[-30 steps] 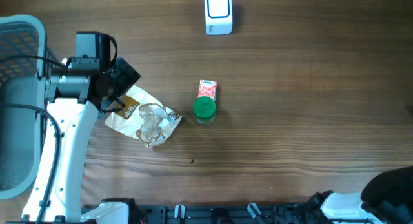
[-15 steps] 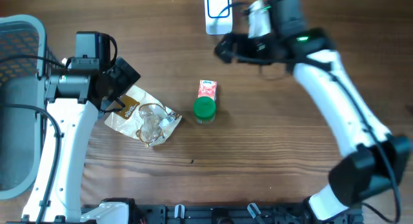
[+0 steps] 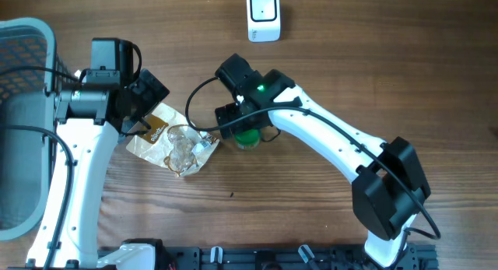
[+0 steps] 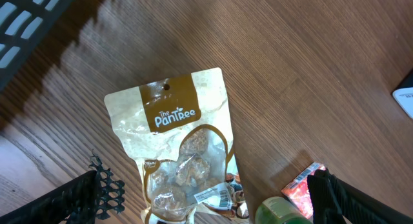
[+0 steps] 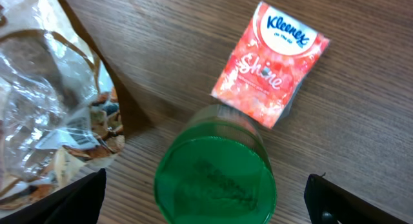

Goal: Scan the item barcode
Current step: 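Reach the right gripper to the green-lidded jar and grasp it, then lift the green jar and hold it in front of the scanner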

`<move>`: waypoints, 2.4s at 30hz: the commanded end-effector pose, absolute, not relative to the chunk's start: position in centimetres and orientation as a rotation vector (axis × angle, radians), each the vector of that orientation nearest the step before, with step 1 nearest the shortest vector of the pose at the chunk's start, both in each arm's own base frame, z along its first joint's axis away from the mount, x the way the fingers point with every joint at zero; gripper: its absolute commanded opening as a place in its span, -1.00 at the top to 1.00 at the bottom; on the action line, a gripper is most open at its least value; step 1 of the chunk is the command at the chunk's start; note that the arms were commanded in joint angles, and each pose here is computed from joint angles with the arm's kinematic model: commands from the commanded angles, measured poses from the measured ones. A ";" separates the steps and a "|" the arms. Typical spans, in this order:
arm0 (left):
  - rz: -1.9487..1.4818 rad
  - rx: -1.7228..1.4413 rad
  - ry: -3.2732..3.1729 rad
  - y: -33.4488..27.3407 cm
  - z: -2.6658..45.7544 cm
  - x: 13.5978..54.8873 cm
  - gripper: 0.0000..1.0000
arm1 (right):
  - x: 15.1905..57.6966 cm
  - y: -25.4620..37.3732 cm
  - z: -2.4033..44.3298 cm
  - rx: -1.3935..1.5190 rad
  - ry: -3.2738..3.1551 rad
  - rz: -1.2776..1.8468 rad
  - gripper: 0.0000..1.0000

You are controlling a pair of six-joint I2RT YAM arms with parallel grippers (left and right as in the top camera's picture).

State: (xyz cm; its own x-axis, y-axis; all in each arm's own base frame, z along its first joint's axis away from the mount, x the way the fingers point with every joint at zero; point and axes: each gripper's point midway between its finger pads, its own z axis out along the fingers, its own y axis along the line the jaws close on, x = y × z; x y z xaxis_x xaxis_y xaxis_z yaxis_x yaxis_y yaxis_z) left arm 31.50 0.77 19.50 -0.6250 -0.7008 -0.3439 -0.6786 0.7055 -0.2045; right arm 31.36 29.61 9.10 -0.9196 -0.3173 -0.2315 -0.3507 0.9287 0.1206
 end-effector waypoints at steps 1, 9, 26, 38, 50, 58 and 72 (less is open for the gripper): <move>-0.068 -1.055 2.519 1.0 19.5 31.5 -1.00 | 30.5 28.8 7.1 -0.502 2.909 0.154 -1.00; -0.068 -1.056 2.520 1.0 19.5 31.5 -1.00 | 30.2 28.8 5.6 -0.507 2.905 0.161 -0.85; -0.068 -1.056 2.519 1.0 19.5 31.5 -1.00 | 30.8 25.8 3.4 -0.508 2.938 -0.044 -0.81; -0.068 -1.056 2.519 1.0 19.5 31.5 -1.00 | 30.4 25.2 2.0 -0.489 2.953 -0.041 -0.58; -0.068 -1.056 2.519 1.0 19.5 31.5 -1.00 | 32.2 23.0 3.2 -0.349 2.984 -0.059 -0.67; -0.068 -1.056 2.519 1.0 19.5 31.5 -1.00 | 32.6 22.5 3.5 -0.318 3.047 0.092 -0.73; -0.068 -1.056 2.519 1.0 19.5 31.5 -1.00 | 30.5 20.8 2.7 0.516 3.109 0.004 -0.67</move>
State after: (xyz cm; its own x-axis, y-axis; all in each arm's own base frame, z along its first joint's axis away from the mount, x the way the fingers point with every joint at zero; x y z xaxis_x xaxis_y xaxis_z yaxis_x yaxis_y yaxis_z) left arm 31.51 0.77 19.50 -0.6249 -0.7008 -0.3441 -0.6785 0.7055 -0.2047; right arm 30.77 21.86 3.56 -0.9767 0.2145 0.0110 0.2148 0.9754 0.0498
